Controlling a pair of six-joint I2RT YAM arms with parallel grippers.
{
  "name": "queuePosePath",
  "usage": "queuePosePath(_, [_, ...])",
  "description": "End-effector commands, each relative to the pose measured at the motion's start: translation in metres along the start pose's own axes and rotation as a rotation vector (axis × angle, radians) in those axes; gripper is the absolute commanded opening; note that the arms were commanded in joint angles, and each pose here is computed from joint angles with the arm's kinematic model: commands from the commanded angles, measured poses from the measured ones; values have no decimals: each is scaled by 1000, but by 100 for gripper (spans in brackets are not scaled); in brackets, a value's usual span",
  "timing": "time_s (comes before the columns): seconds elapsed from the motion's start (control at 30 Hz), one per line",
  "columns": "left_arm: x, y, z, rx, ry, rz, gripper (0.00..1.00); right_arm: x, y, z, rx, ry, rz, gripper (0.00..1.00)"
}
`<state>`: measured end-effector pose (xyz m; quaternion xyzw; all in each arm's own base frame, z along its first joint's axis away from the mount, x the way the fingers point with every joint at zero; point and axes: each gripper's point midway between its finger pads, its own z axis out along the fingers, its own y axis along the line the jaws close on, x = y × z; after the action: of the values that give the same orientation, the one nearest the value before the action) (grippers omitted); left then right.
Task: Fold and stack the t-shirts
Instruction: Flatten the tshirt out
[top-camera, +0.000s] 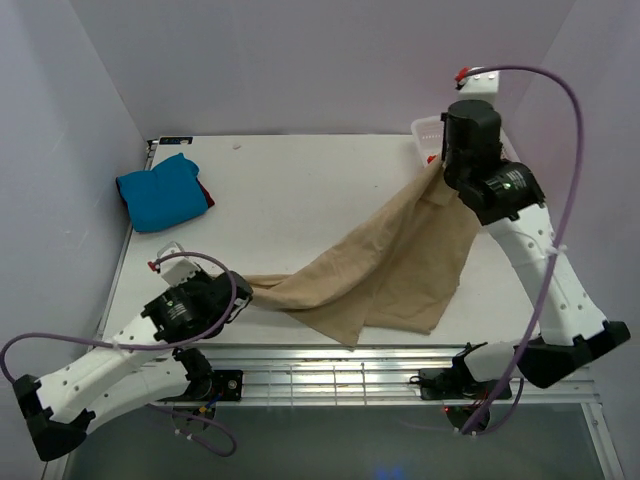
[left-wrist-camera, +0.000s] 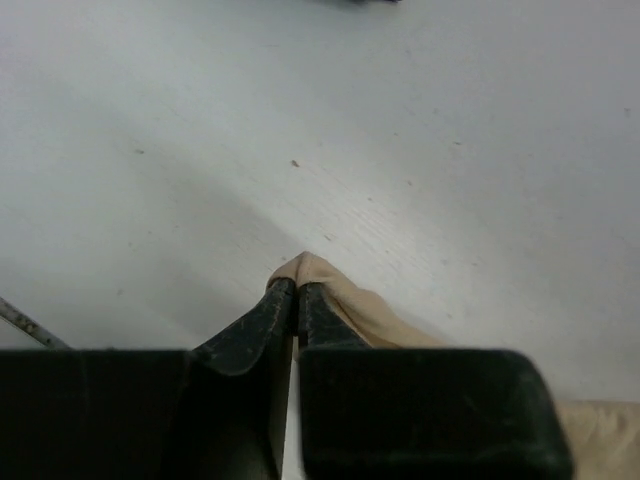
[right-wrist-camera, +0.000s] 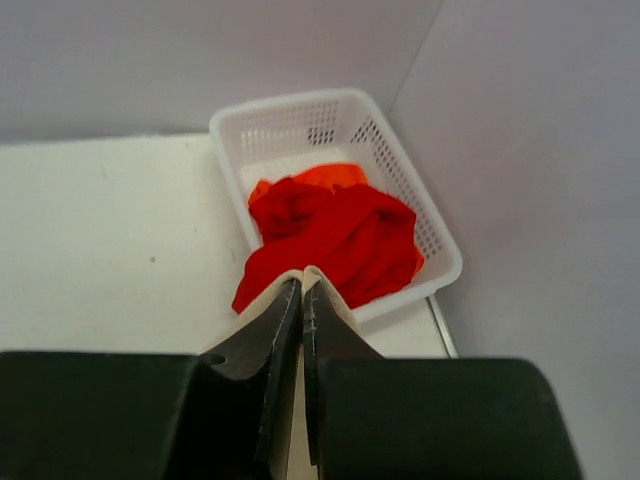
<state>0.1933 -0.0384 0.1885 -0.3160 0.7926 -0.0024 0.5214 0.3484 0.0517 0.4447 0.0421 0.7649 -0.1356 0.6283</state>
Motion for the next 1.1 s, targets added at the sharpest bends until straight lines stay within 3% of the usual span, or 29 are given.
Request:
queuePosePath(0.0, [-13,11,22,-93,-226,-96,18,0,25,18,-44,-32,69,8])
queuePosePath(0.03, [-11,17,26,-121,-255,-71,31,3,31,22,-57,-25,66,8])
queuePosePath(0.07, [-9,19,31,-157,-279,-40,38,8,36,26,-62,-12,60,8])
queuePosePath(0.2, [-15,23,37,-279,-287,-94,45,28,47,31,-92,26,38,8])
queuePosePath(0.23, [-12,12,36,-266,-265,-93,46,32,48,32,-95,31,34,8])
queuePosePath(0.27, [-13,-5,33,-236,-251,-102,53,34,48,31,-96,32,33,8])
queuePosePath(0.33, [15,-43,21,-120,-195,29,57,45,49,33,-94,52,14,8])
queuePosePath(0.4, [48,-82,-9,42,-135,119,57,50,49,34,-95,63,5,8])
queuePosePath(0.5, [111,-113,-39,130,-41,291,54,63,54,35,-108,86,-11,8])
queuePosePath(0.67, [194,-126,-66,178,-5,541,53,89,58,35,-127,134,-37,8])
queuePosePath(0.77, [210,-137,-81,270,-14,591,56,102,58,33,-135,152,-42,8])
queuePosePath(0.8, [222,-154,-92,342,20,532,56,105,59,32,-141,156,-40,8])
queuePosePath(0.87, [219,-157,-96,425,29,611,57,110,58,30,-143,163,-42,8])
queuePosePath(0.9, [225,-175,-105,498,60,515,58,112,58,30,-144,166,-40,8])
queuePosePath(0.97, [215,-168,-97,546,51,555,59,113,57,28,-147,164,-37,8])
queuePosePath(1.0, [217,-182,-104,604,85,485,60,117,56,28,-146,170,-41,8])
queuePosePath(1.07, [217,-179,-93,663,85,503,61,117,56,27,-147,168,-38,8])
